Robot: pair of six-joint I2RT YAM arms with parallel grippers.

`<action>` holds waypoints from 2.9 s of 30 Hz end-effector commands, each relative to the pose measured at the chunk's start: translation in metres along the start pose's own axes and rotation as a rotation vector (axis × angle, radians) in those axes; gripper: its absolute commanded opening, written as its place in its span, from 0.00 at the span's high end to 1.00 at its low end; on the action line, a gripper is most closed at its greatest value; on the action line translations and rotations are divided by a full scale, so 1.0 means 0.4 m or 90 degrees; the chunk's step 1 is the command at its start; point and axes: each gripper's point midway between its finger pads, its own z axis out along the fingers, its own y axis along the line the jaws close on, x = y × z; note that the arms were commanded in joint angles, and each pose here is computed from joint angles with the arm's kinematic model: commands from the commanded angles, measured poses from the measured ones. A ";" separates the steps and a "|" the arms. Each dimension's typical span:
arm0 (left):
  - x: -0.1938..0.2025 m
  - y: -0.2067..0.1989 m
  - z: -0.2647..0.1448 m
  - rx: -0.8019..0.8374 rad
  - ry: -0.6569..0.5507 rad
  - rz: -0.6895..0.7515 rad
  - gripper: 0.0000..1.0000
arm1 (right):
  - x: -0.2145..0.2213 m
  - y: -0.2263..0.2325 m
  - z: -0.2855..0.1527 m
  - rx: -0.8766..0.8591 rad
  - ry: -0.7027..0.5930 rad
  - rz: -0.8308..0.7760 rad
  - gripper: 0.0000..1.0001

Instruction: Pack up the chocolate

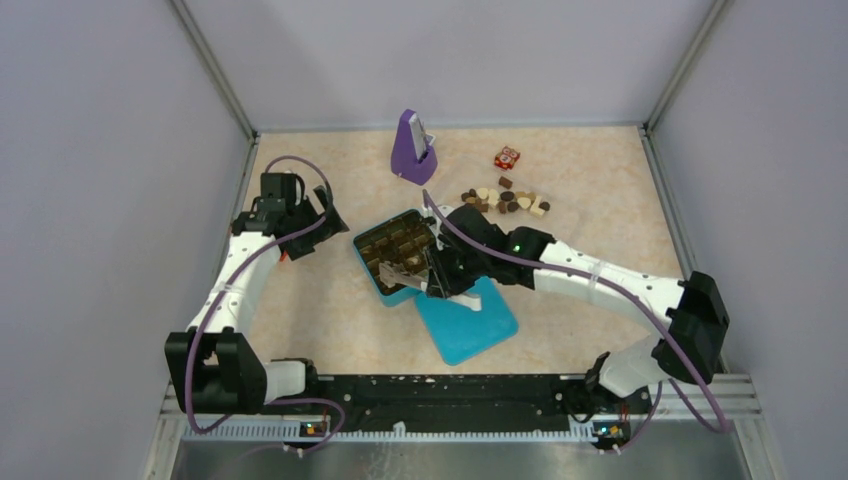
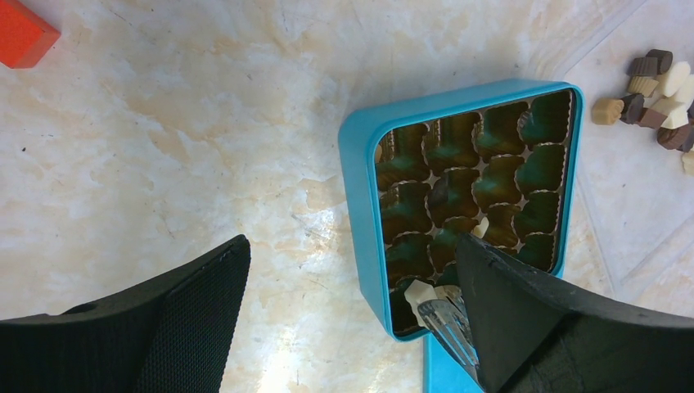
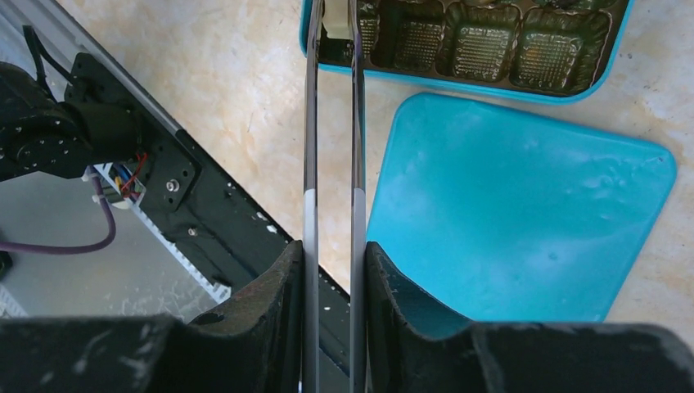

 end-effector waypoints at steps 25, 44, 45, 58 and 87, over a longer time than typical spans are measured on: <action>-0.038 -0.024 -0.024 0.021 -0.029 0.010 0.01 | -0.060 0.029 -0.005 -0.009 -0.045 -0.029 0.66; -0.038 -0.022 -0.031 0.018 -0.033 0.012 0.01 | -0.118 -0.352 -0.231 0.282 -0.240 0.191 0.82; -0.037 -0.022 -0.030 0.018 -0.032 0.012 0.01 | -0.099 -0.389 -0.240 0.304 -0.233 0.209 0.80; -0.035 -0.022 -0.024 0.019 -0.028 0.010 0.01 | -0.003 -0.516 -0.167 0.372 -0.145 0.228 0.67; -0.049 0.009 -0.019 -0.004 -0.040 -0.001 0.01 | -0.094 -0.607 -0.043 0.444 -0.101 0.161 0.68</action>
